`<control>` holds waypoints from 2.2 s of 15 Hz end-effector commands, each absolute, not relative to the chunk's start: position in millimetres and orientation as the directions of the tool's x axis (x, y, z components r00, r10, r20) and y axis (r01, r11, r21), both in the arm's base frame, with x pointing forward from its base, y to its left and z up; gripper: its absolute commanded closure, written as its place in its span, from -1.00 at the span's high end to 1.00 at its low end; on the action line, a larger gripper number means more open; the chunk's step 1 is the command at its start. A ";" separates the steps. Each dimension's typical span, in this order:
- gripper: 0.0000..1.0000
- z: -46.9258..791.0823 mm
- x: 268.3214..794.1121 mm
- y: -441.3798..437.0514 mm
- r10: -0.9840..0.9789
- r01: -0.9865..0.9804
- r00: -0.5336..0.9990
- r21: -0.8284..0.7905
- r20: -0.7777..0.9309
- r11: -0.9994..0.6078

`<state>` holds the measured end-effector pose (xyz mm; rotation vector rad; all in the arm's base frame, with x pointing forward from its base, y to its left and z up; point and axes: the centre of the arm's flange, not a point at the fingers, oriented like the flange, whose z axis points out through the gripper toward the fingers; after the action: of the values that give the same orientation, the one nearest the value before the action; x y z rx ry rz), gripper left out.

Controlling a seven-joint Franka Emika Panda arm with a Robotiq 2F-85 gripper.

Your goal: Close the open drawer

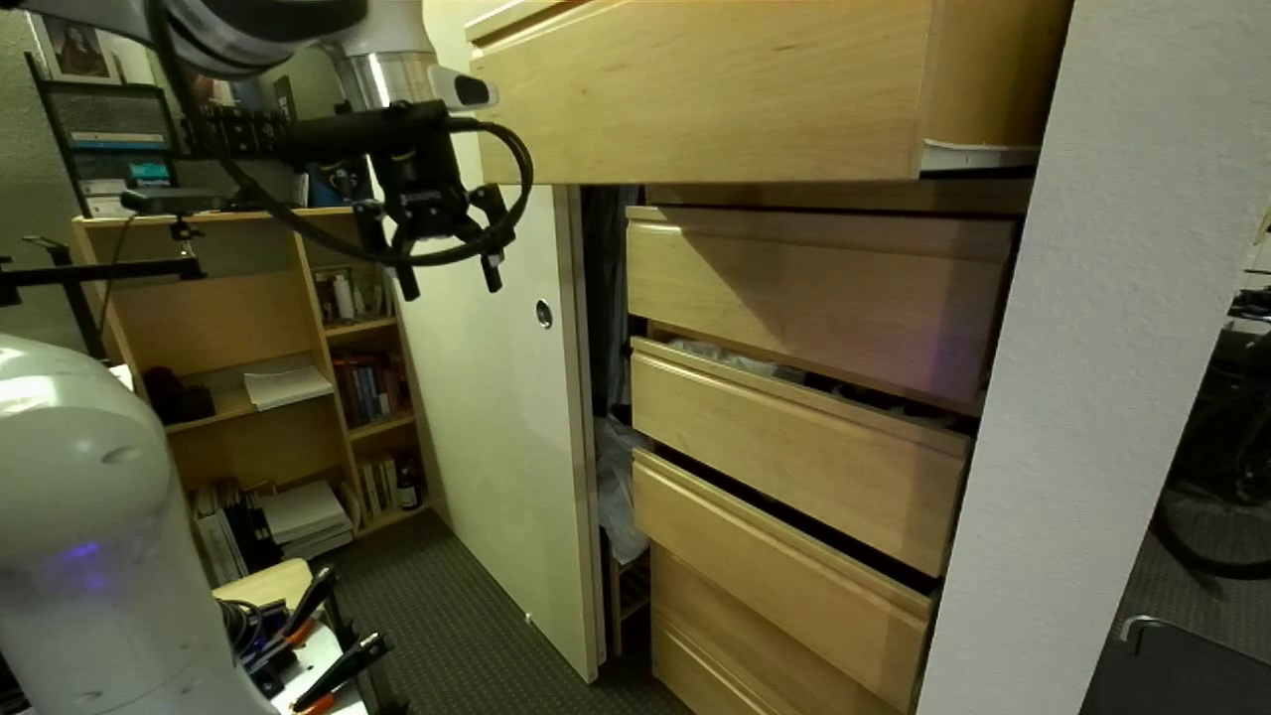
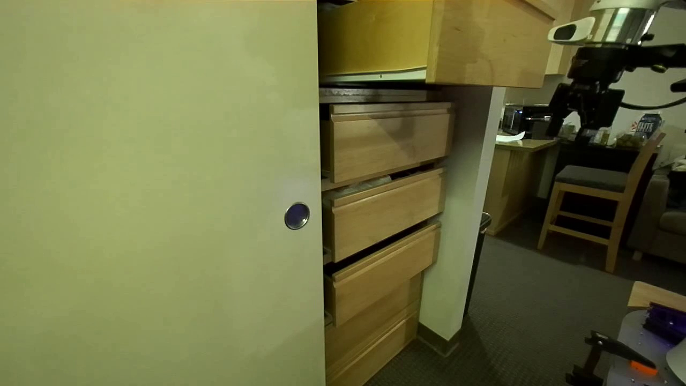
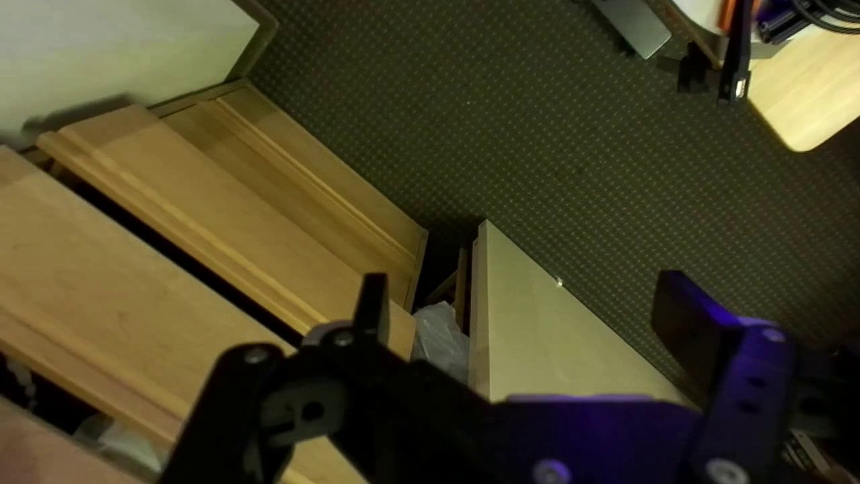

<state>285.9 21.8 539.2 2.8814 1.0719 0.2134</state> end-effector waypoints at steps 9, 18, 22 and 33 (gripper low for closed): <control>1.00 644.5 287.6 35.1 0.745 0.666 0.603 0.334 0.284 -0.667; 1.00 668.6 313.3 18.5 0.582 0.494 0.658 0.309 0.478 -0.812; 1.00 672.8 330.5 -8.3 0.433 0.374 0.723 0.222 0.538 -0.901; 1.00 687.2 383.1 -41.8 0.294 0.255 0.725 0.153 0.623 -0.955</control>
<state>352.9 -40.7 681.2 2.8519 0.4905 1.0196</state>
